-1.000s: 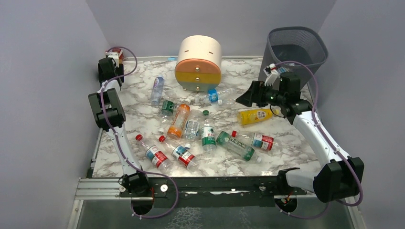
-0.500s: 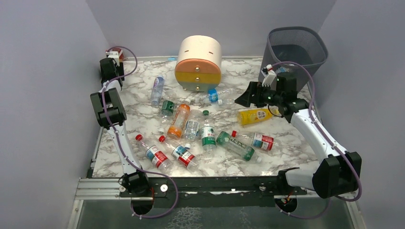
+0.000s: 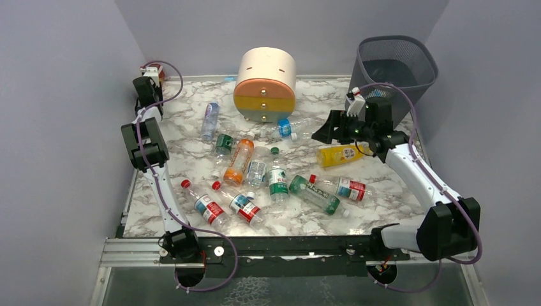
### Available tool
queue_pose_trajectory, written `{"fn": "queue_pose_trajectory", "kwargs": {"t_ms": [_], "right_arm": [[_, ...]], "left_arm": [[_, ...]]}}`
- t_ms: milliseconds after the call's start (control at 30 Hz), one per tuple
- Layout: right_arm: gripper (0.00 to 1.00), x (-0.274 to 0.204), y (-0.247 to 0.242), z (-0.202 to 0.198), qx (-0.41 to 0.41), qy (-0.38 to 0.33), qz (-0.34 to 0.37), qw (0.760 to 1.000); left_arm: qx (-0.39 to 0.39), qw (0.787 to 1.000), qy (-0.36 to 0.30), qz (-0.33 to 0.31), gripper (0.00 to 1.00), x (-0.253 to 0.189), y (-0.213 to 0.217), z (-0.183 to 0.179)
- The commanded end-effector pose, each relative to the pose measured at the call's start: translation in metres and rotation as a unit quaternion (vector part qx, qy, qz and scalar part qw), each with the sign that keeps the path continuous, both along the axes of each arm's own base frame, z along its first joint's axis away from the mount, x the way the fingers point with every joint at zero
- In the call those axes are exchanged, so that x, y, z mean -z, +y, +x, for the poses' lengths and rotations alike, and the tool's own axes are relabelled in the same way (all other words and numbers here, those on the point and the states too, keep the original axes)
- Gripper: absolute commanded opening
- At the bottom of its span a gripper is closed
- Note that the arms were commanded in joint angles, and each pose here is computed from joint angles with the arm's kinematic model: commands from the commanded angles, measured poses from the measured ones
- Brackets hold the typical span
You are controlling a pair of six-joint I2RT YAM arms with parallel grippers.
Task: Put the plastic bottles in the bin
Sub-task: Pick up the plastic bottle from the corner of the board.
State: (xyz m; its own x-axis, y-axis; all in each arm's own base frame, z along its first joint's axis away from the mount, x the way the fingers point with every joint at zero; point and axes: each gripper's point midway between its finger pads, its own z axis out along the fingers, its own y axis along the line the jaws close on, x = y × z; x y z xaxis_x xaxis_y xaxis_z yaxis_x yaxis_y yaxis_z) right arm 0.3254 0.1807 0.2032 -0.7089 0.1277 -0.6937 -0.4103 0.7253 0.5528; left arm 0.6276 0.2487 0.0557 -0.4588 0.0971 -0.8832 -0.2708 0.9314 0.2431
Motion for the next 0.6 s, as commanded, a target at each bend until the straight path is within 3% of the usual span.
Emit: {"fn": "queue_pose_trajectory", "kwargs": {"t_ms": [0, 133, 300, 567], "right_arm": [[0.94, 0.004, 0.0, 0.005, 0.004, -0.007, -0.008, 1.0], [0.94, 0.005, 0.001, 0.006, 0.003, -0.006, -0.008, 1.0], [0.94, 0.003, 0.001, 0.005, 0.003, -0.009, -0.007, 1.0], [0.94, -0.004, 0.001, 0.001, 0.003, -0.015, -0.002, 1.0]], "left_arm": [[0.015, 1.0, -0.011, -0.006, 0.43, 0.001, -0.002, 0.007], [0.017, 1.0, -0.004, -0.008, 0.34, 0.006, -0.004, 0.004], [0.018, 1.0, -0.001, -0.015, 0.16, 0.006, -0.007, 0.001], [0.01, 0.999, -0.022, -0.026, 0.14, -0.018, -0.011, -0.011]]}}
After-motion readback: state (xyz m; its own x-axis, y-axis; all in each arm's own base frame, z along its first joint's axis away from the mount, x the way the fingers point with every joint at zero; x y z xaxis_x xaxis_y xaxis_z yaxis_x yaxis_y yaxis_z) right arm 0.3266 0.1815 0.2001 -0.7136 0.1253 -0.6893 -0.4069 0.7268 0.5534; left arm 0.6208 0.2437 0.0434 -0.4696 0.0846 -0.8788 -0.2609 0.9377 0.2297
